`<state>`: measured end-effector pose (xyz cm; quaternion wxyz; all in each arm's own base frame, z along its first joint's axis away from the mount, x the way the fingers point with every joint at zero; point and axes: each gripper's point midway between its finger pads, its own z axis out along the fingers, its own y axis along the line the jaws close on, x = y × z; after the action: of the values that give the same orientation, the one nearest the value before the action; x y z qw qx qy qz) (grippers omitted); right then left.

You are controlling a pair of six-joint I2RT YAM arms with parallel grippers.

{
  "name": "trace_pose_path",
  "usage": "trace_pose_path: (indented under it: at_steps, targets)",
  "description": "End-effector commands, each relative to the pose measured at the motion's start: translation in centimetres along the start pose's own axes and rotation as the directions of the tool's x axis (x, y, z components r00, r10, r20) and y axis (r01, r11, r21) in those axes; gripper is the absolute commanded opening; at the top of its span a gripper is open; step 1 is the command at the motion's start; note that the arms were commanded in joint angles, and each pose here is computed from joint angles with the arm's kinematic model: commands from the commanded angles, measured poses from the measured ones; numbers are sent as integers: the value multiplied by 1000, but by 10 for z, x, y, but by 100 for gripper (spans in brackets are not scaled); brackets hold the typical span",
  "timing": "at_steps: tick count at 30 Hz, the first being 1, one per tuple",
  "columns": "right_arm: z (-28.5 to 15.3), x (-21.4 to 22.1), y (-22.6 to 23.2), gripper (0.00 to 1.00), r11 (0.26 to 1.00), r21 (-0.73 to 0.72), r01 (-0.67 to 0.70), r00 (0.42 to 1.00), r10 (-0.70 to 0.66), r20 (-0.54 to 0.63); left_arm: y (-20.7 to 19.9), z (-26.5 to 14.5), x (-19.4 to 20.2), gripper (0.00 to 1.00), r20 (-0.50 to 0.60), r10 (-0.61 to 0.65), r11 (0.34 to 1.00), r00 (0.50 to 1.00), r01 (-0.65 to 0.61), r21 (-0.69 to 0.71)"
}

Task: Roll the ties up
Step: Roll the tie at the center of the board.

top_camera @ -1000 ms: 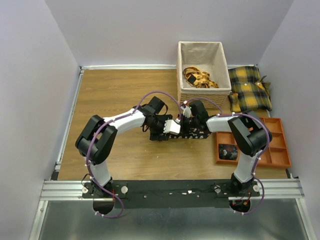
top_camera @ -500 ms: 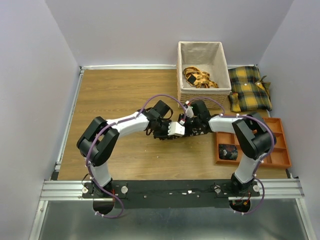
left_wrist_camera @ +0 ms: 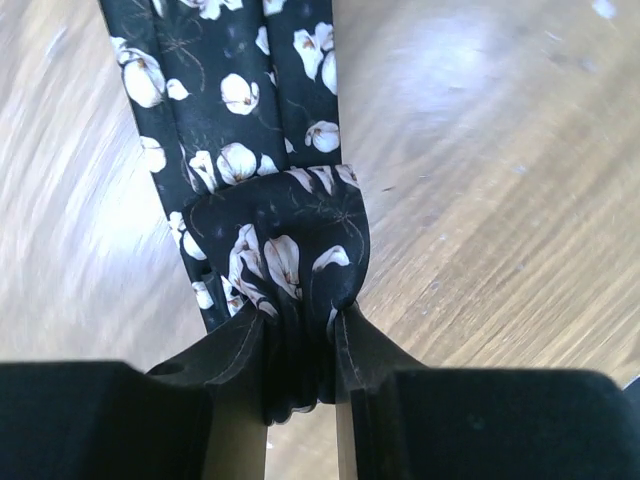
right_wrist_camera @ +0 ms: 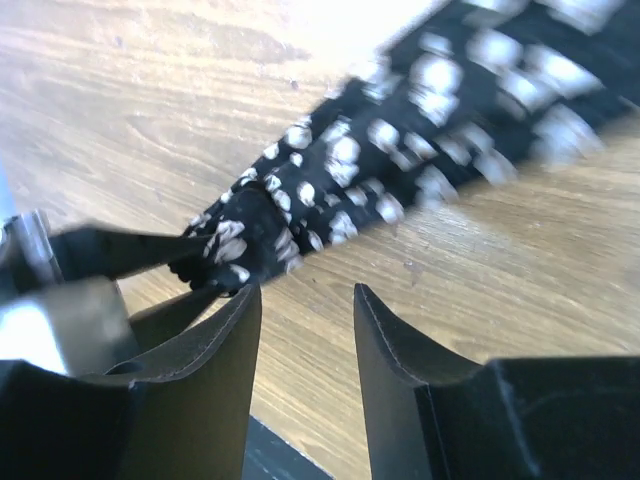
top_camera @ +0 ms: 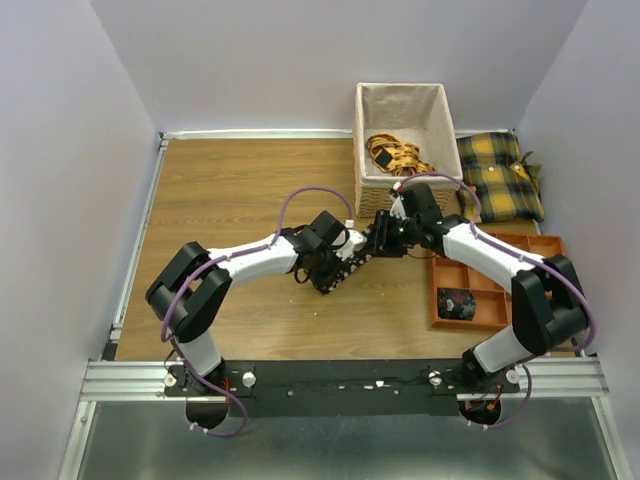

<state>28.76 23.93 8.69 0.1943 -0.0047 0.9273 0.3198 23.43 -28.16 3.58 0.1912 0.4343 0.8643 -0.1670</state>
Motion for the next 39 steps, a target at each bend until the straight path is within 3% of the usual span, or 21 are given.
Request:
trace_pose_path:
  at_steps: [1,7,11,13,18,19,22,25,29,32,35,39]
  targets:
    - [-29,-28,-7,51,986,153,72,992,-86,89,20,-14,44,6,-30,-353,911,935,336,-240]
    - [-7,-38,-8,50,991,120,58,995,-67,70,31,-25,52,8,15,-429,858,903,413,-305]
    - [-12,-58,14,50,993,29,117,976,-120,181,48,-22,47,8,45,-549,785,835,534,-313]
    - [-16,-55,0,50,988,103,113,967,-133,217,55,-25,26,8,83,-572,765,816,568,-303]
    - [-27,-27,27,50,955,151,256,891,-294,347,47,-12,-7,9,78,-695,680,714,689,-252]
    - [-23,-14,15,51,948,188,257,882,-310,354,46,-12,-18,9,86,-702,676,707,699,-233]
    - [-25,-10,47,55,942,110,316,816,-329,475,51,-2,-15,11,73,-753,622,654,744,-245]
    - [-12,3,60,57,912,115,395,776,-398,490,50,9,-11,11,34,-802,574,596,786,-231]
    - [6,20,78,60,893,143,427,754,-439,489,47,11,-26,12,28,-826,548,563,814,-193]
    - [14,31,81,67,875,212,434,707,-477,522,42,11,-28,14,12,-838,535,545,826,-180]
    - [23,30,79,70,905,217,367,733,-425,532,40,10,-16,13,0,-849,518,529,831,-201]
    - [47,34,74,72,890,270,369,733,-456,504,38,13,-10,14,-10,-859,502,512,840,-205]
